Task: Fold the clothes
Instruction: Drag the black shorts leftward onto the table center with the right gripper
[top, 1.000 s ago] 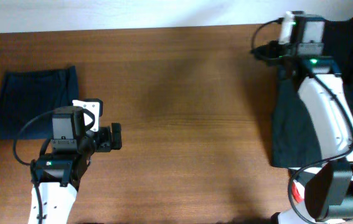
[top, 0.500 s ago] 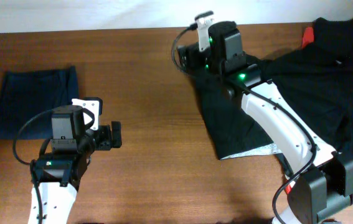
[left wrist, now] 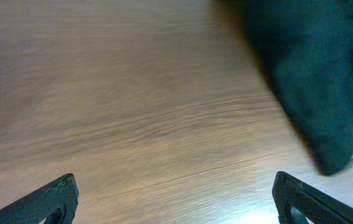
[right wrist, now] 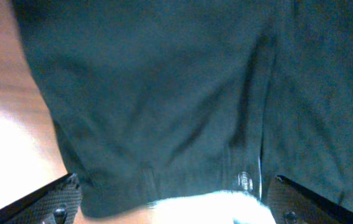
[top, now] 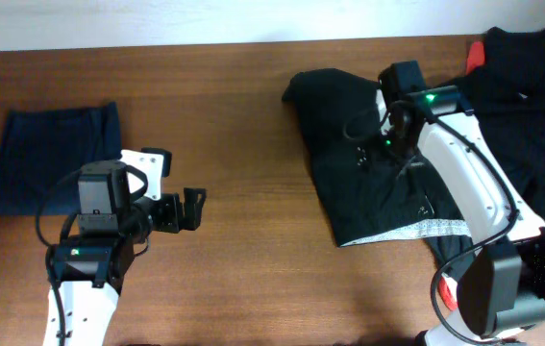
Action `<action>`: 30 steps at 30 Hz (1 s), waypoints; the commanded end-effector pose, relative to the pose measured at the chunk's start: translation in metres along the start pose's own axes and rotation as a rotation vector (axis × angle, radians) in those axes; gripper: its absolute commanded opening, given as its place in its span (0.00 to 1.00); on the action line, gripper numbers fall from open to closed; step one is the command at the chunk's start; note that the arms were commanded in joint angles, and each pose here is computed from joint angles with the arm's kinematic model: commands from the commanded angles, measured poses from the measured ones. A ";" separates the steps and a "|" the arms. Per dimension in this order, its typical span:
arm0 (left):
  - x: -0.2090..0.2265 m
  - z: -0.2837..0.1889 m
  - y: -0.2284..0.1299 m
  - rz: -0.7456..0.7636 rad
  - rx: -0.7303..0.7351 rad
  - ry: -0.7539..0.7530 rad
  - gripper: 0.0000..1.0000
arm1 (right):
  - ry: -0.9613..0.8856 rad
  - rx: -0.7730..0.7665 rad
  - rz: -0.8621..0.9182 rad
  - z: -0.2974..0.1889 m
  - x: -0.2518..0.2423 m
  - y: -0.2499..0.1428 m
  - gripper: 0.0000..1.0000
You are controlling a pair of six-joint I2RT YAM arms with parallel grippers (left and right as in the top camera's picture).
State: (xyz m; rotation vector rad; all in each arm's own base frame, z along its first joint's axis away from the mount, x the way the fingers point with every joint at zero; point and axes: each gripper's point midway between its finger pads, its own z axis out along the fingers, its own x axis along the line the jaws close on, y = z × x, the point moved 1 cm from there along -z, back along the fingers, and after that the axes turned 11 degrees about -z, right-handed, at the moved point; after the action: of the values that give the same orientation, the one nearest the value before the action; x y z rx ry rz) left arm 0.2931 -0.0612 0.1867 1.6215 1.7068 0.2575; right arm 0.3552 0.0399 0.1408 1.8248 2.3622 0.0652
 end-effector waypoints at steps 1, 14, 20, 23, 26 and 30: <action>-0.034 0.005 -0.001 -0.033 0.051 -0.201 0.99 | -0.039 0.059 0.158 -0.002 -0.028 -0.018 0.99; -0.139 0.117 -0.070 -0.123 0.351 -0.374 0.99 | -0.027 0.175 0.473 -0.004 -0.109 -0.076 0.99; -0.191 0.164 -0.108 -0.119 0.388 -0.478 0.98 | -0.018 0.176 0.505 -0.004 -0.116 -0.080 0.99; -0.202 0.179 -0.144 -0.175 0.480 -0.461 0.84 | -0.018 0.176 0.505 -0.004 -0.116 -0.080 0.99; -0.203 0.187 -0.174 -0.309 0.581 -0.395 0.84 | -0.018 0.176 0.505 -0.004 -0.116 -0.080 0.99; -0.220 0.191 -0.195 -0.290 0.607 -0.425 0.83 | -0.018 0.176 0.505 -0.004 -0.116 -0.080 0.99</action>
State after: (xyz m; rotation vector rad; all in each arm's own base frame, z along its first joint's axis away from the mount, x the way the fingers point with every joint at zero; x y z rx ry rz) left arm 0.2579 -0.3533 0.0333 1.6600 1.6626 -0.6979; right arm 0.3055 -0.0914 0.1388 2.4455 1.9148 -0.1279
